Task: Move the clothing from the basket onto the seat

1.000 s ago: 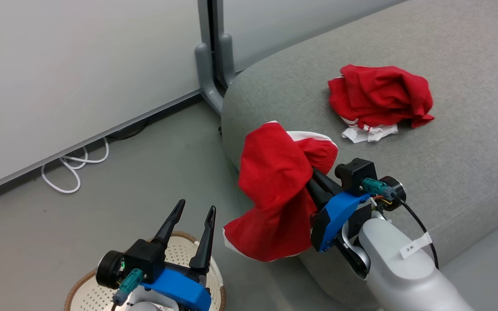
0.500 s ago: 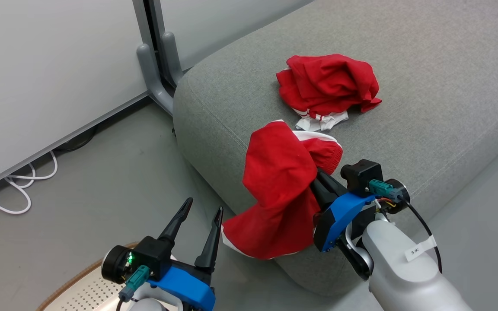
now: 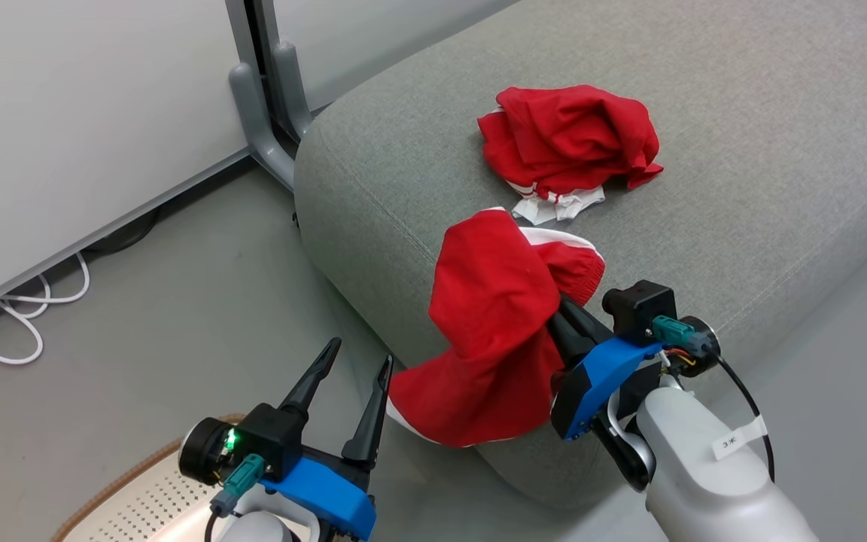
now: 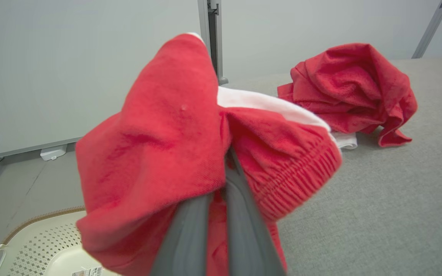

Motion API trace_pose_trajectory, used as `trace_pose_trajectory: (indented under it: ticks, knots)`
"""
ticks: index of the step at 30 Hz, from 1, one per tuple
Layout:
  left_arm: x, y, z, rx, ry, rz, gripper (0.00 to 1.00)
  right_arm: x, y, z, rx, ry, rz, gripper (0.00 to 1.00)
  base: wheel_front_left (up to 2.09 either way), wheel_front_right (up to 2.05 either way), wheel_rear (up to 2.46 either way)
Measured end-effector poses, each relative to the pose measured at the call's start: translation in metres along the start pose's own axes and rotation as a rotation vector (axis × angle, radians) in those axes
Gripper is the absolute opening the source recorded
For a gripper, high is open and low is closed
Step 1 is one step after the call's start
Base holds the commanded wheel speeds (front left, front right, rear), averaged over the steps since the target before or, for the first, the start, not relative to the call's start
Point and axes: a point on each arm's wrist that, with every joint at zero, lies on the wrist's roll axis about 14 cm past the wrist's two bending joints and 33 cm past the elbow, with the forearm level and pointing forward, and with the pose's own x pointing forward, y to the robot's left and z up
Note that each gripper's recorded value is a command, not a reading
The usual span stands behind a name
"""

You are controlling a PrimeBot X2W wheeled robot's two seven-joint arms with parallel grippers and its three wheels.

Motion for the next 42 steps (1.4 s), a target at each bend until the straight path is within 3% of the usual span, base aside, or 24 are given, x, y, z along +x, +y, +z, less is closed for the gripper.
trace_pose_trajectory:
  ticks: [8, 21, 33, 37, 42]
  knots:
    - [0.002, 0.012, -0.003, 0.004, -0.005, 0.007, 1.0, 0.026, -0.018, 0.036, -0.013, -0.063, -0.039, 0.0, 0.0, 0.0, 0.0]
    - [0.008, 0.051, -0.022, 0.021, 0.006, 0.008, 1.0, 0.091, -0.083, 0.118, -0.113, -0.189, -0.168, 0.0, 0.0, 0.0, 0.0]
    - [0.014, 0.087, -0.034, 0.027, -0.02, 0.009, 1.0, 0.135, -0.139, 0.168, -0.221, -0.255, -0.281, 0.0, 0.0, 0.0, 0.0]
    - [0.011, 0.106, -0.045, 0.021, -0.022, 0.027, 1.0, 0.15, -0.158, 0.171, -0.23, -0.268, -0.329, 0.0, 0.0, 0.0, 0.0]
    - [0.009, 0.125, -0.059, 0.012, -0.029, 0.043, 1.0, 0.168, -0.176, 0.144, -0.221, -0.231, -0.379, 0.0, 0.0, 0.0, 0.0]
